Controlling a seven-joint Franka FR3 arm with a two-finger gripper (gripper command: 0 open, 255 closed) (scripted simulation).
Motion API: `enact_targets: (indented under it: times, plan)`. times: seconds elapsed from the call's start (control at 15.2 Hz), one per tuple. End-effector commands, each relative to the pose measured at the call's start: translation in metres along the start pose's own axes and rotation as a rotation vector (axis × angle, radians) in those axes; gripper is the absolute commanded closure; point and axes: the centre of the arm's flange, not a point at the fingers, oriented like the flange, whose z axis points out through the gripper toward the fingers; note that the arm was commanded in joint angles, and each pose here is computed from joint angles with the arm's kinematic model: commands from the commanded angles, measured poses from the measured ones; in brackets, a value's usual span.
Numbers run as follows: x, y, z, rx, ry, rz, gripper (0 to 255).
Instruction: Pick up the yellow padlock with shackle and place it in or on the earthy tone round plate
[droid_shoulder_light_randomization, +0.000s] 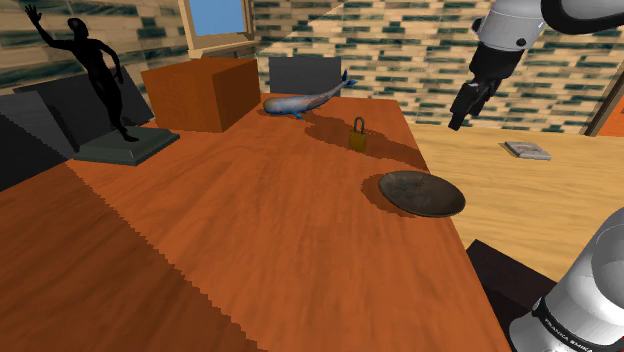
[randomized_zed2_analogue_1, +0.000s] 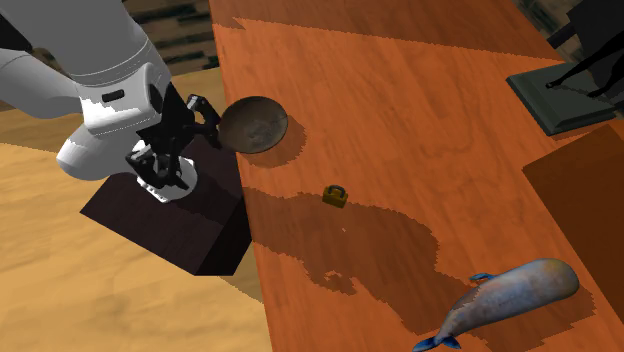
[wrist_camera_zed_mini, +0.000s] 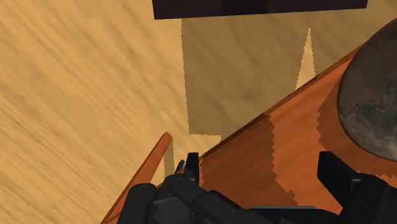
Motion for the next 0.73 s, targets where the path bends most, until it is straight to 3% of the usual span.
enact_targets:
  times: [0.0,0.66]
  plan:
    - [0.0,0.0,0.0,0.0,0.0,0.0,0]
    - [0.139,-0.029,0.013,0.07,-0.087,-0.037,0]
